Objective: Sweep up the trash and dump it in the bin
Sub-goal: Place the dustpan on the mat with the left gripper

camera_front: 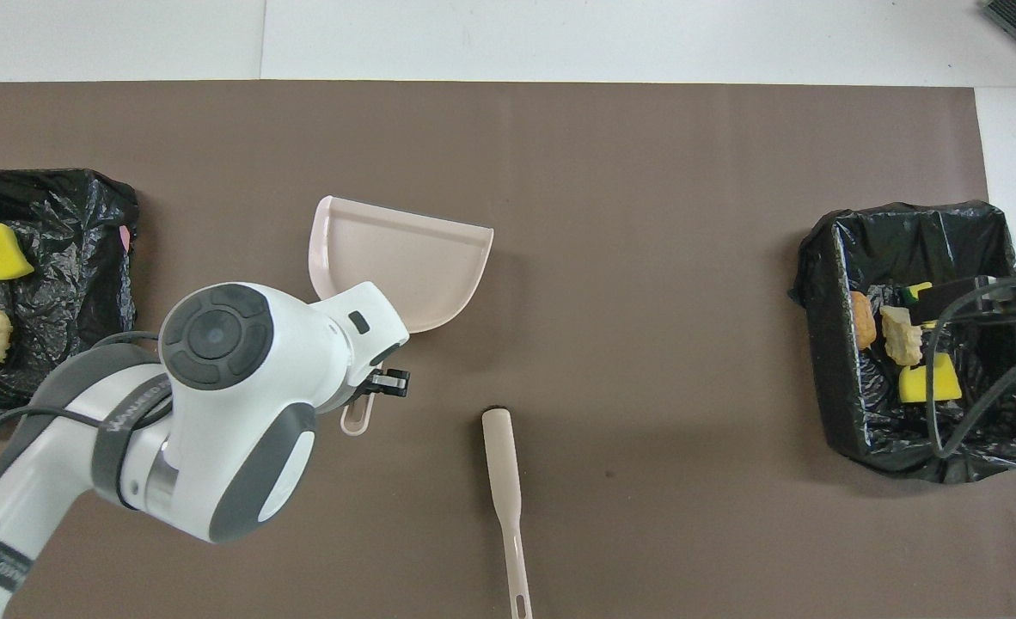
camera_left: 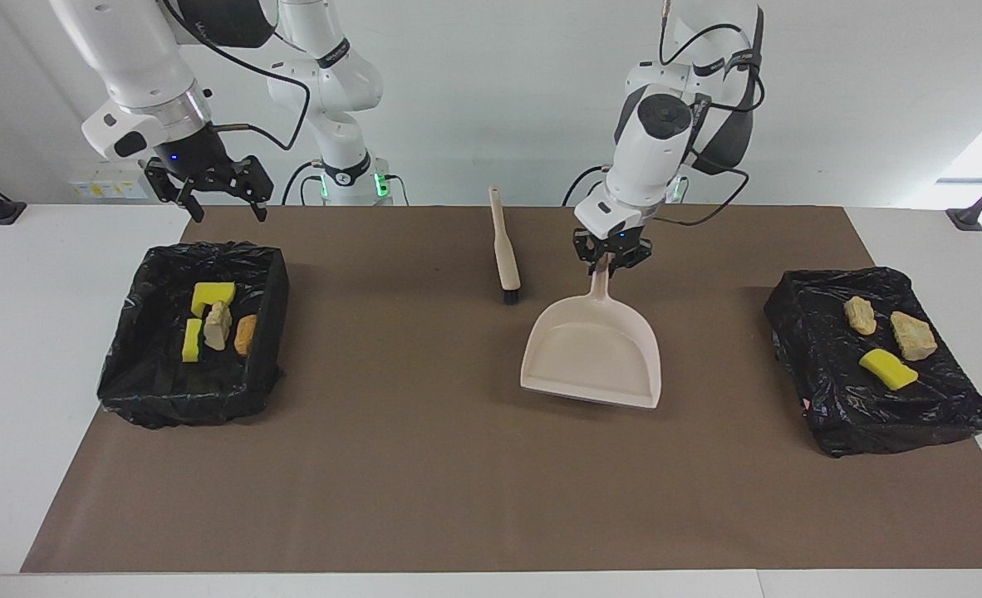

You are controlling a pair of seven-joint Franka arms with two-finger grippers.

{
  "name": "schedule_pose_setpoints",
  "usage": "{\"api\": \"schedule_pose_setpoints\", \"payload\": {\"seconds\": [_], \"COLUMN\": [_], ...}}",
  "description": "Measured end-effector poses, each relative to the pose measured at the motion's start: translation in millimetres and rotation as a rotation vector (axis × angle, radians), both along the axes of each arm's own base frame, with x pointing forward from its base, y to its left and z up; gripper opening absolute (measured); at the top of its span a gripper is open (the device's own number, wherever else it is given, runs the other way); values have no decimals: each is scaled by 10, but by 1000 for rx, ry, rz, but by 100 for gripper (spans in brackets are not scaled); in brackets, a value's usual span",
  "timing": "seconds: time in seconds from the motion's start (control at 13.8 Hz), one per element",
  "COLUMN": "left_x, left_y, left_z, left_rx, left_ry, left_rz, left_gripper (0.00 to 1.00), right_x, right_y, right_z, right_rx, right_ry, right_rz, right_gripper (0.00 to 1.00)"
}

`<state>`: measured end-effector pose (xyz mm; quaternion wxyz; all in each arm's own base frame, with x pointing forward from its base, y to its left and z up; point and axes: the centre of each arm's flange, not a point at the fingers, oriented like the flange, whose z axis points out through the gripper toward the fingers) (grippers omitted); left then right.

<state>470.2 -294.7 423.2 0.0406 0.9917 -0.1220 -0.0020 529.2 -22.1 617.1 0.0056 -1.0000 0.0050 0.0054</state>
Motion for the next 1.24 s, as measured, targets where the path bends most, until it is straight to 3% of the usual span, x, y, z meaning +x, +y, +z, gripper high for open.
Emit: {"api": "schedule_pose_setpoints", "payload": {"seconds": [0.44, 0.8, 1.02, 1.24], "left_x": [560, 391, 374, 412], "left_y": [-858, -1370, -1407, -1372], "left_z": [-111, -680, -731, -712], "left_rx": [-106, -97, -94, -93], "left_ry": [-37, 4, 10, 7], "left_rz": [106, 61, 73, 87], "left_gripper": [32, 32, 32, 62], "right_x": [0, 0, 0, 0], "right_y": [1, 1, 1, 1], "right_z": [0, 0, 0, 0], "right_rx": [1, 1, 1, 1], "right_ry": [0, 0, 0, 0], "right_rz": [0, 0, 0, 0], "right_gripper": [100, 100, 100, 100]}}
